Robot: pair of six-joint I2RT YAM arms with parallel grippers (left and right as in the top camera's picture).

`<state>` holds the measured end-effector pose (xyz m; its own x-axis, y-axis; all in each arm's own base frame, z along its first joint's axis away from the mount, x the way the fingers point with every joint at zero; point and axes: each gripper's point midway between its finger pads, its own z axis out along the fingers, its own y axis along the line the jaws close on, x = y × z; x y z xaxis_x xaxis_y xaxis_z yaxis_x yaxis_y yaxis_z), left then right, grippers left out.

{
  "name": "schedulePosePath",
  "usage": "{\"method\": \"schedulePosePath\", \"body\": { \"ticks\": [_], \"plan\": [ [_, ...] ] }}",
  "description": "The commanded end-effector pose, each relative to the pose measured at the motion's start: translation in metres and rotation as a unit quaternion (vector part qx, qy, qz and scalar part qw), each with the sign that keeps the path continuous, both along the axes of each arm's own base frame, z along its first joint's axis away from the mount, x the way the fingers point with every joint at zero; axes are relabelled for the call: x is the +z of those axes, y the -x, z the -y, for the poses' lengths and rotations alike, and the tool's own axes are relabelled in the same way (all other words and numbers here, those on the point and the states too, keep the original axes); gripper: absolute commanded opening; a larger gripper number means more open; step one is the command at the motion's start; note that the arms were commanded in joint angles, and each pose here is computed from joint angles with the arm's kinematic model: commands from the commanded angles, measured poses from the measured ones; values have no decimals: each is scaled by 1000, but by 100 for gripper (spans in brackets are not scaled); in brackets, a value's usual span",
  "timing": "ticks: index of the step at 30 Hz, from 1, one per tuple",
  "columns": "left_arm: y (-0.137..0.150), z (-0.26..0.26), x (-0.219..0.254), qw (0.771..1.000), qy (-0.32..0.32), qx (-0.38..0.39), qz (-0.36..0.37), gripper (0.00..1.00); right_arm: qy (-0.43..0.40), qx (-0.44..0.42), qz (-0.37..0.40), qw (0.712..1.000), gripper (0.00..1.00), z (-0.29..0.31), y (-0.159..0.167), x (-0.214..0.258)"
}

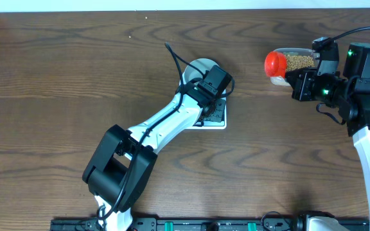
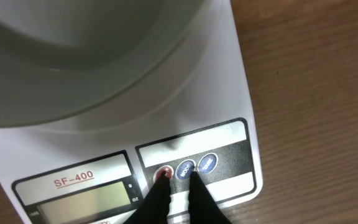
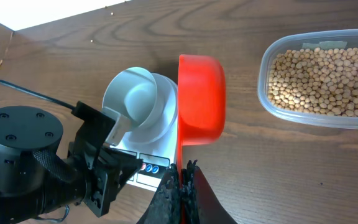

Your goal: Scoop item into bowl and weigh 50g on scale

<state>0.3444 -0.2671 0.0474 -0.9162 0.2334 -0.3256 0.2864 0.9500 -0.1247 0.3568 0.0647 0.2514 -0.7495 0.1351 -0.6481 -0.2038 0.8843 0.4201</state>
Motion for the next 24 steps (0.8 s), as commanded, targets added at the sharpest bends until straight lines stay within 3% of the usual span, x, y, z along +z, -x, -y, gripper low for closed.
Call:
{"method": "schedulePosePath", "body": {
  "ticks": [1,3,5,14,24],
  "plan": [
    [2,-4,-7,1000,-11,3,-5,33,3,7,18,1000,1,0,-2,11],
    [2,-4,-7,1000,-11,4,-6,45,3,7,19,1000,1,0,-2,11],
    [3,-5,-7,1000,-13,3,-7,48,3,7,19,1000,1,0,-2,11],
    [10,-8,-1,999,-20,-21,-13,48,7,8,21,1000,1,1,-2,11],
    [12,-10,73,997,14,-50,58,49,6,8,20,1000,1,0,-2,11]
  ]
}}
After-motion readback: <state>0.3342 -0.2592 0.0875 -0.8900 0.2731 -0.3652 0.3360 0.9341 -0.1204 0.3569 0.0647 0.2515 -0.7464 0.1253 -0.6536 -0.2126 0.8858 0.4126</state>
